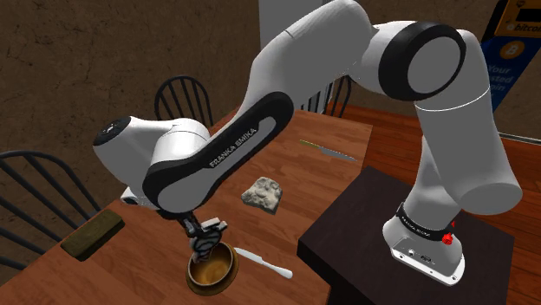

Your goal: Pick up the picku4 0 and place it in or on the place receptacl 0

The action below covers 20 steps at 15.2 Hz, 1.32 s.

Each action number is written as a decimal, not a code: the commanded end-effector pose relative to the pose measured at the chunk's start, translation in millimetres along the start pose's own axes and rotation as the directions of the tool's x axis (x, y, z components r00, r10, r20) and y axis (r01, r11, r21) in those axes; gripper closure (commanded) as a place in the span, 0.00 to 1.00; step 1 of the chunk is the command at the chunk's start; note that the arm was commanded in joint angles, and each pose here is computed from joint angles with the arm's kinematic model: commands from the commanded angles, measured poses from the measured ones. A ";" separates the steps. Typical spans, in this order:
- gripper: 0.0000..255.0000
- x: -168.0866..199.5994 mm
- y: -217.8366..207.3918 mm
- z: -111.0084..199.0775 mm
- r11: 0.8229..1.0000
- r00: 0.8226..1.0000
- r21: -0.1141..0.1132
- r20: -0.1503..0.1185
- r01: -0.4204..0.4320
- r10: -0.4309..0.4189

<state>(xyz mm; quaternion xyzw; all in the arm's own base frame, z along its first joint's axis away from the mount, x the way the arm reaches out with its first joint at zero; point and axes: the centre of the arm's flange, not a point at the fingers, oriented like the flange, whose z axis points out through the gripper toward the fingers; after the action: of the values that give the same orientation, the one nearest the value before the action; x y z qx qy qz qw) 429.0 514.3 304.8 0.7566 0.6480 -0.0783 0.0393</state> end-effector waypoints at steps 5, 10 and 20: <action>1.00 12.9 -14.5 23.8 1.000 1.000 0.000 0.000 -0.001 0.001; 1.00 17.4 -13.4 49.8 1.000 1.000 0.000 0.000 -0.001 0.001; 1.00 24.1 -11.8 88.8 1.000 1.000 0.000 0.000 -0.001 0.001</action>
<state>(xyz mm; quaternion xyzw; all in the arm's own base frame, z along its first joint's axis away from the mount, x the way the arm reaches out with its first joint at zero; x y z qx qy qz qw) 415.0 525.5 214.7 0.7571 0.6473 -0.0784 0.0396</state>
